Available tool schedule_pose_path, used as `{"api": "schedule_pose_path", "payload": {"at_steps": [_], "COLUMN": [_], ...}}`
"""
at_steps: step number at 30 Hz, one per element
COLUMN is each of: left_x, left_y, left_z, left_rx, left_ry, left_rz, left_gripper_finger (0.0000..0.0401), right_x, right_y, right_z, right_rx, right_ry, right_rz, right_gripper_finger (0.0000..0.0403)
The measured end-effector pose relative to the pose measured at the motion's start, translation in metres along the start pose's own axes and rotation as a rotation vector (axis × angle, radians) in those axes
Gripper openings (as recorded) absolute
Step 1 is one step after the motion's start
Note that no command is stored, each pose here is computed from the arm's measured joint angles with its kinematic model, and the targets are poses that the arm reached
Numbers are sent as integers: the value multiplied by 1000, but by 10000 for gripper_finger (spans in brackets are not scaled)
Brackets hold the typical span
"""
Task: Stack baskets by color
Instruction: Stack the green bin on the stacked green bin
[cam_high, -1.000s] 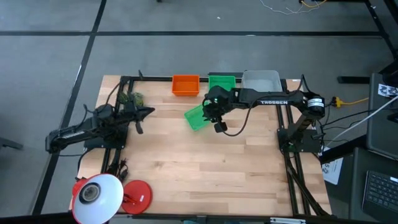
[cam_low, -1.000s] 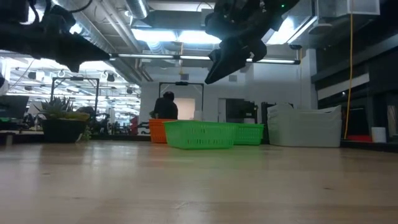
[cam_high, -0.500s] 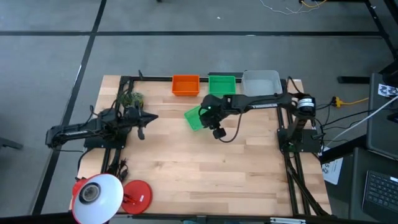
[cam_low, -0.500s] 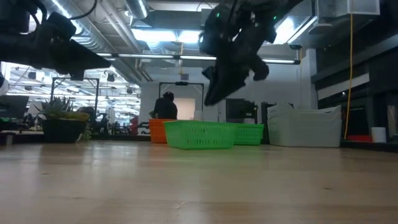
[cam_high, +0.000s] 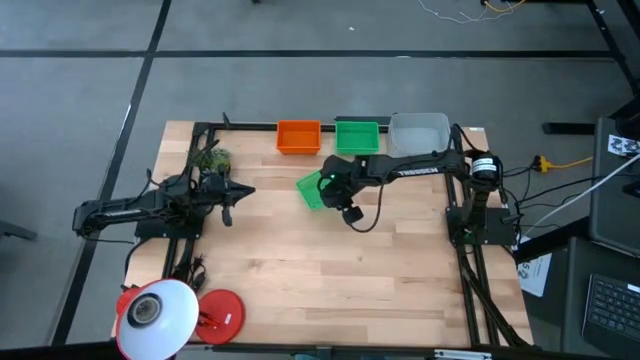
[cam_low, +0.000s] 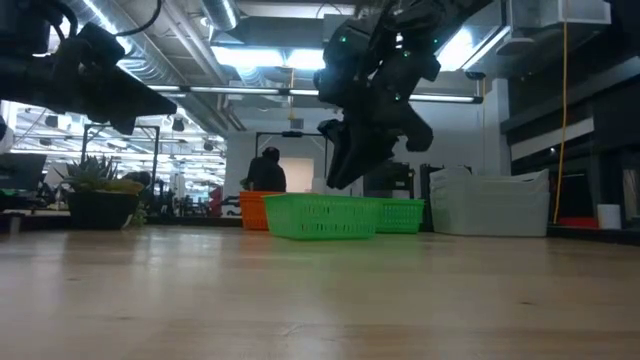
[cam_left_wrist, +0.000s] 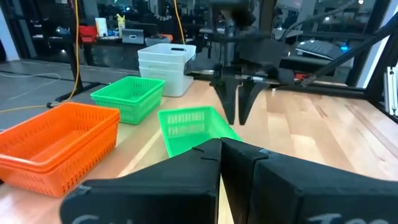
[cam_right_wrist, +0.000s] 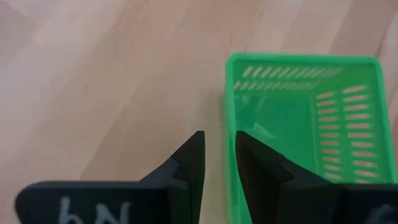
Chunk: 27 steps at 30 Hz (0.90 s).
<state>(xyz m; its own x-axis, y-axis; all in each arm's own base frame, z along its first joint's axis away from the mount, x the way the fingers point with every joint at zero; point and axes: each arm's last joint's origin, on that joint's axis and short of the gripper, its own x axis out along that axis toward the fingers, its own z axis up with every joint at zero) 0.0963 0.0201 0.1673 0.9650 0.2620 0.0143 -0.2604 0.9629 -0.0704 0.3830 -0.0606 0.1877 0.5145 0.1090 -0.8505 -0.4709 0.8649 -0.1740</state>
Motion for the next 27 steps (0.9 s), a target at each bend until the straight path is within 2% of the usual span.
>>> {"api": "schedule_pose_path", "payload": {"at_steps": [9,18,25,27], "left_x": [0,0,0,0], "left_y": [0,0,0,0], "left_z": [0,0,0,0], "left_rx": [-3,-1,1,1], "left_ry": [2,3,3,3], "left_rz": [0,0,0,1], "left_gripper_finger": [0,0,0,0], "right_x": [26,19,20,21], "right_y": [-2,-1,0,0], "right_z": [-14,-8,-15,-17], "right_rx": [-6,3,102,129], "right_ry": [139,113,134,156], "right_rz": [-51,-66,-63,-78], "right_gripper_finger": [90,90,87,71]}}
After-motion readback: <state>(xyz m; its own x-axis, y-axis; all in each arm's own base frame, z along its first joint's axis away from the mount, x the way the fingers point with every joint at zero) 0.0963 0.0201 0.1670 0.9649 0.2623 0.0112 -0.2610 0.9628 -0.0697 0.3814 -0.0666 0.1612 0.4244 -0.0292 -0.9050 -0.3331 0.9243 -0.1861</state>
